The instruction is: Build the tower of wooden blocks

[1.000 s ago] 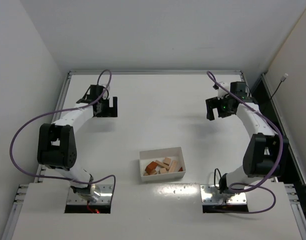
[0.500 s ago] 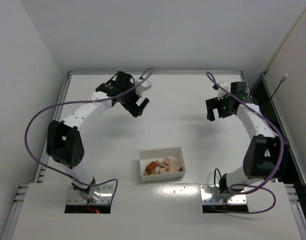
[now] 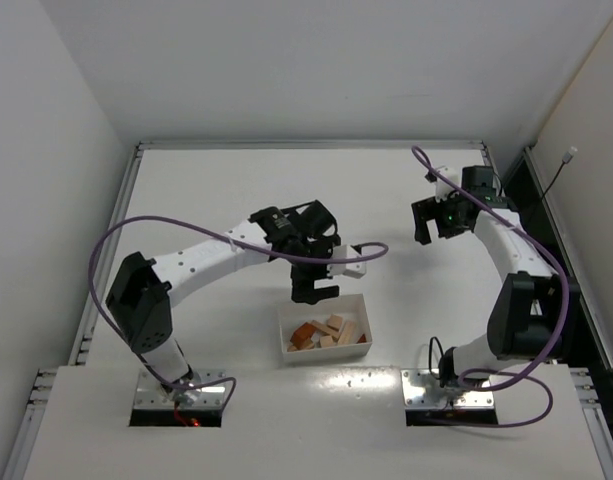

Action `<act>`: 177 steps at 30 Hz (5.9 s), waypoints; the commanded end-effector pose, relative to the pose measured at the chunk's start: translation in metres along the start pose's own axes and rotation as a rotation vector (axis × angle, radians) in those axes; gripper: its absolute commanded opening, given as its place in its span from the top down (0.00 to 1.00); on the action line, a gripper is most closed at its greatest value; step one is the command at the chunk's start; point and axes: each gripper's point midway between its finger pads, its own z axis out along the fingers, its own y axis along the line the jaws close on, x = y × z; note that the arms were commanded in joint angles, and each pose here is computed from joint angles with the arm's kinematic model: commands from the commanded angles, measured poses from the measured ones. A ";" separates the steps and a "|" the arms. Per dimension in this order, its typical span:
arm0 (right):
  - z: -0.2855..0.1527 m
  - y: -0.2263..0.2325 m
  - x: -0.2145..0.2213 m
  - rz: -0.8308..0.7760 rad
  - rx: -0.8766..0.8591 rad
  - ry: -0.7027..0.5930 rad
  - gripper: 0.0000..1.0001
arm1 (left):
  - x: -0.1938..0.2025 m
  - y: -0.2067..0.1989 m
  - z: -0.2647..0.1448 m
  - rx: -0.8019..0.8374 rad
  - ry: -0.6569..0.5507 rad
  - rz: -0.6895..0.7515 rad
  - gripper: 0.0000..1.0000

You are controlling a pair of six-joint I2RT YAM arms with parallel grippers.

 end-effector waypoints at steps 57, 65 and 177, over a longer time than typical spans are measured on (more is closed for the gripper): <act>-0.018 -0.027 -0.014 -0.009 0.079 0.008 0.00 | 0.063 0.128 -0.023 -0.984 0.003 -0.537 1.00; -0.031 -0.048 -0.027 0.009 0.138 -0.012 0.00 | 0.085 0.154 -0.067 -1.385 0.157 -0.344 1.00; -0.023 -0.015 -0.058 0.053 -0.213 -0.102 0.03 | 0.307 0.299 -0.189 -0.921 -0.075 -1.397 0.97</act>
